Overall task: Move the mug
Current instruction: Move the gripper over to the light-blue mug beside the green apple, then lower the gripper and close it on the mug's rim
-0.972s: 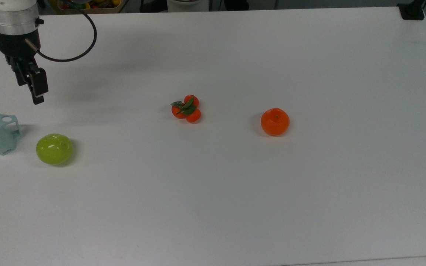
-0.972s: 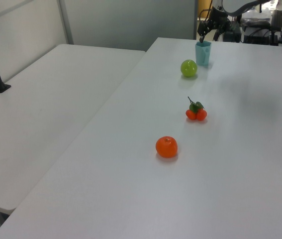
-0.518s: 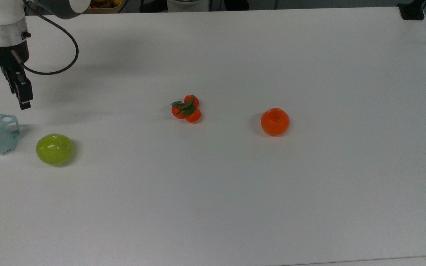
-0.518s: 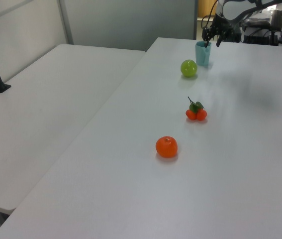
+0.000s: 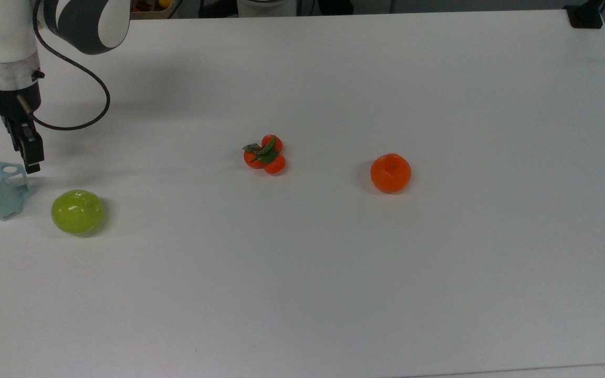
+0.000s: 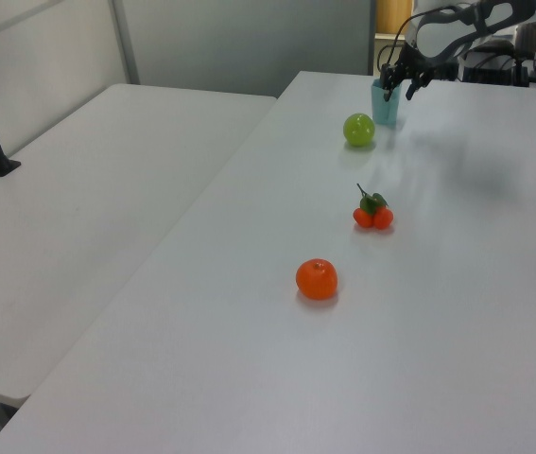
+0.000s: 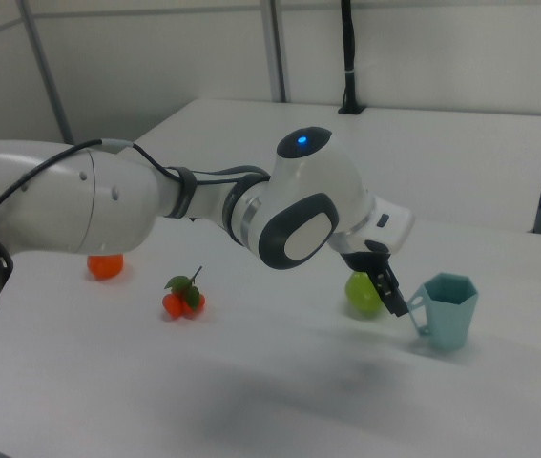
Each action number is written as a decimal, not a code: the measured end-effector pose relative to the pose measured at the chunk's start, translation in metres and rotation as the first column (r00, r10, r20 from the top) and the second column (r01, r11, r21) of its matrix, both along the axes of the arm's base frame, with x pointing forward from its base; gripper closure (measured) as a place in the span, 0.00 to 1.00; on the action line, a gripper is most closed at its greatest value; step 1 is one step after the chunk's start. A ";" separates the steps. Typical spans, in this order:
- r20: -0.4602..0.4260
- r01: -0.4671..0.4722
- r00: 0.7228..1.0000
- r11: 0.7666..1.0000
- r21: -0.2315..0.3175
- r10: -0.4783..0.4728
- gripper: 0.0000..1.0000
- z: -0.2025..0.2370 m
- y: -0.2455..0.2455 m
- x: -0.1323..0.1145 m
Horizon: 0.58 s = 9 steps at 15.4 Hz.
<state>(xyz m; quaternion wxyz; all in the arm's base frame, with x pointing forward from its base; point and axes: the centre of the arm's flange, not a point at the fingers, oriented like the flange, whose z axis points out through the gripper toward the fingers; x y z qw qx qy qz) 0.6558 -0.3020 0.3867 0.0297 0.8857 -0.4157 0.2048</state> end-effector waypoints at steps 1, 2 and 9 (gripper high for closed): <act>-0.002 -0.001 1.000 1.000 -0.001 0.001 0.37 -0.003 0.000 0.002; -0.004 -0.001 1.000 1.000 -0.002 0.001 0.37 -0.007 -0.001 0.004; 0.017 0.001 1.000 1.000 -0.023 -0.001 0.36 -0.019 -0.010 0.014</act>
